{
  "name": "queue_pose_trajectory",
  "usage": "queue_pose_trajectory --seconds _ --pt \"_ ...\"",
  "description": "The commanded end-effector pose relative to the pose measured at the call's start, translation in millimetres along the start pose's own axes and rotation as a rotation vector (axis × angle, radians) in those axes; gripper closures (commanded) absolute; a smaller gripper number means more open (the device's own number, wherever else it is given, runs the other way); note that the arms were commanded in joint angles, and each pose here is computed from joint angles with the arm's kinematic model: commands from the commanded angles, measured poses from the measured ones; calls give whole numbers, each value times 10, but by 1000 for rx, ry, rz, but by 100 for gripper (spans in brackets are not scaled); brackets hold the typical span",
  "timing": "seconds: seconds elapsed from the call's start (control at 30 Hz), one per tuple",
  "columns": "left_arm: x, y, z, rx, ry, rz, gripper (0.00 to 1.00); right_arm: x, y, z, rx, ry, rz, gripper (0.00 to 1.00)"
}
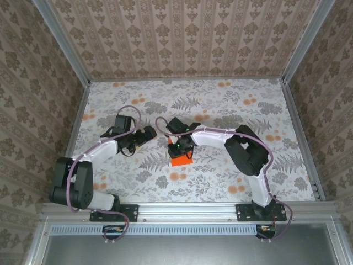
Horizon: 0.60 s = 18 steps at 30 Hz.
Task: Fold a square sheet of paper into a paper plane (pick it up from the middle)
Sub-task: Rotate the paper at the center of the table, then third fold the triangle at the center of the table.
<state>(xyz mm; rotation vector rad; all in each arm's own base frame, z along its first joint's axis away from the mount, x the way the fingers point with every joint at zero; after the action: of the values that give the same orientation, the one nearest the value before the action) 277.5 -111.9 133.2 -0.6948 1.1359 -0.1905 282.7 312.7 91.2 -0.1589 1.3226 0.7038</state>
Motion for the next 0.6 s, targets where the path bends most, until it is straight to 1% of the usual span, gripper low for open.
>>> queue_pose_trajectory --seconds 0.0,0.07,0.1,0.17,0.23,0.3,0.37,0.4,0.47,0.57 --pt "67 -107 -17 36 29 -48 1 -143 -23 -206 -96 66 -10 78" --pt "115 -165 -35 47 45 -65 4 -336 17 -138 -41 -2 22 74" --pt "135 -205 -47 56 55 -78 7 -449 41 -69 -12 -69 52 71" --pt "180 -297 -88 74 75 -106 12 -633 5 -64 60 -148 80 61" --pt "225 -396 -143 94 100 -139 20 -798 -113 -102 148 -214 85 54" --pt "275 -510 -212 117 126 -171 28 -901 -288 -184 253 -252 88 50" --pt "333 -652 -300 148 156 -204 40 -957 -453 -304 354 -277 116 47" --pt "368 -712 -354 161 175 -215 43 -970 -523 -351 392 -291 130 44" --pt "434 -837 -429 191 207 -236 51 -1012 -628 -444 448 -316 167 37" --pt "564 -926 -511 219 240 -231 61 -988 -738 -590 502 -306 193 33"
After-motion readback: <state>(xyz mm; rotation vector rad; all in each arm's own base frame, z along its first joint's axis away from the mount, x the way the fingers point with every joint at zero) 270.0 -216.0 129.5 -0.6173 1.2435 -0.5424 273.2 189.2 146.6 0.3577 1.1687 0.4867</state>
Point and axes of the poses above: each hand's point on the last joint's axis, 136 mm out from that joint toward the fingers, its own x axis out along the fingers, its own y axis along the line the jaws close on, z = x × y, the point moved 8 cm from there along -x, back along the fingers, and after that the axes turned 3 degrees about -x, right-handed, at the moved point
